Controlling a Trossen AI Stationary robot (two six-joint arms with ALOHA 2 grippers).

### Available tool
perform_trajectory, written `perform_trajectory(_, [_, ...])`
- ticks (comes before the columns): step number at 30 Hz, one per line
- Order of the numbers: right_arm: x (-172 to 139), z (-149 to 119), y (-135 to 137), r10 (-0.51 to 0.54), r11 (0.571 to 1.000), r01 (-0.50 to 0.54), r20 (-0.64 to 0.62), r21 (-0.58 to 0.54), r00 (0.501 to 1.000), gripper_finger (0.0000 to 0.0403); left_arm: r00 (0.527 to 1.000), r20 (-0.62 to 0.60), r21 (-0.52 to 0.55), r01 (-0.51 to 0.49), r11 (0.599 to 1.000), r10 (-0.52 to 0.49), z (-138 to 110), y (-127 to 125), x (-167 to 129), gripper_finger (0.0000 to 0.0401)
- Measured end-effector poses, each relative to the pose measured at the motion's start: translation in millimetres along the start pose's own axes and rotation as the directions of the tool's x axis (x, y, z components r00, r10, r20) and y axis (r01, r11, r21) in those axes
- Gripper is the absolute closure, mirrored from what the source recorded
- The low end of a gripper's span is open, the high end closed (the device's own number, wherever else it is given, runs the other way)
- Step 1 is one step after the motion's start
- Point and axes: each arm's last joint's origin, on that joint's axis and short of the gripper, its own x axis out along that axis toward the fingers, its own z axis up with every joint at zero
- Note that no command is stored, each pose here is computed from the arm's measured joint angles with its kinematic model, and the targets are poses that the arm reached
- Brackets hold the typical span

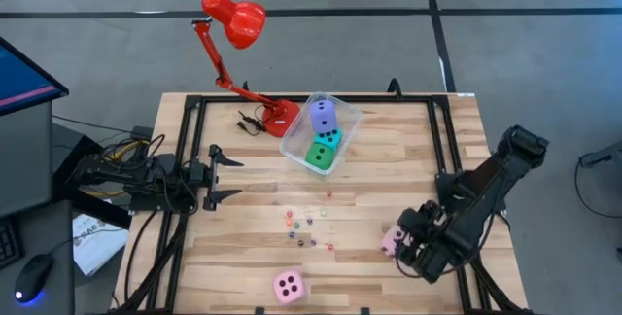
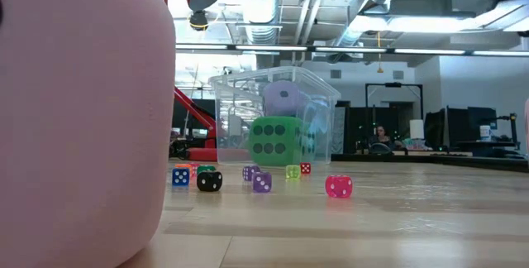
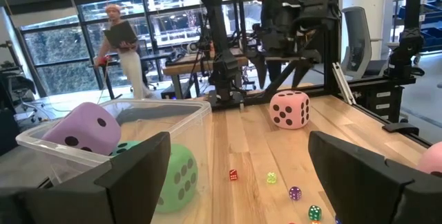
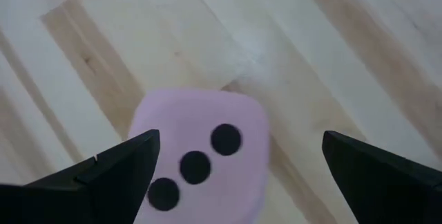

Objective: Pick & Place Dice
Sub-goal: Put the right pink dice into the transparent bin

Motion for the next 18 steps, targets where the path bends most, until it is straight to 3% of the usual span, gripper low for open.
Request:
perform_trajectory(13, [-5.3,-3.6,12.7,0.055,0.998,-0.055,-0.039,0.002,0.998,0.0003,1.000,0.000,0.000,0.000,1.000,0.000,0.0,0.0,0.0,0.0068])
perform_trajectory(18, [5.9,-9.0,18.4,0.011,1.000,-0.011,-0.042,-0.020,0.999,0.0003,1.000,0.000,0.000,0.000,1.000,0.000,0.0,0.0,0.0,0.0068])
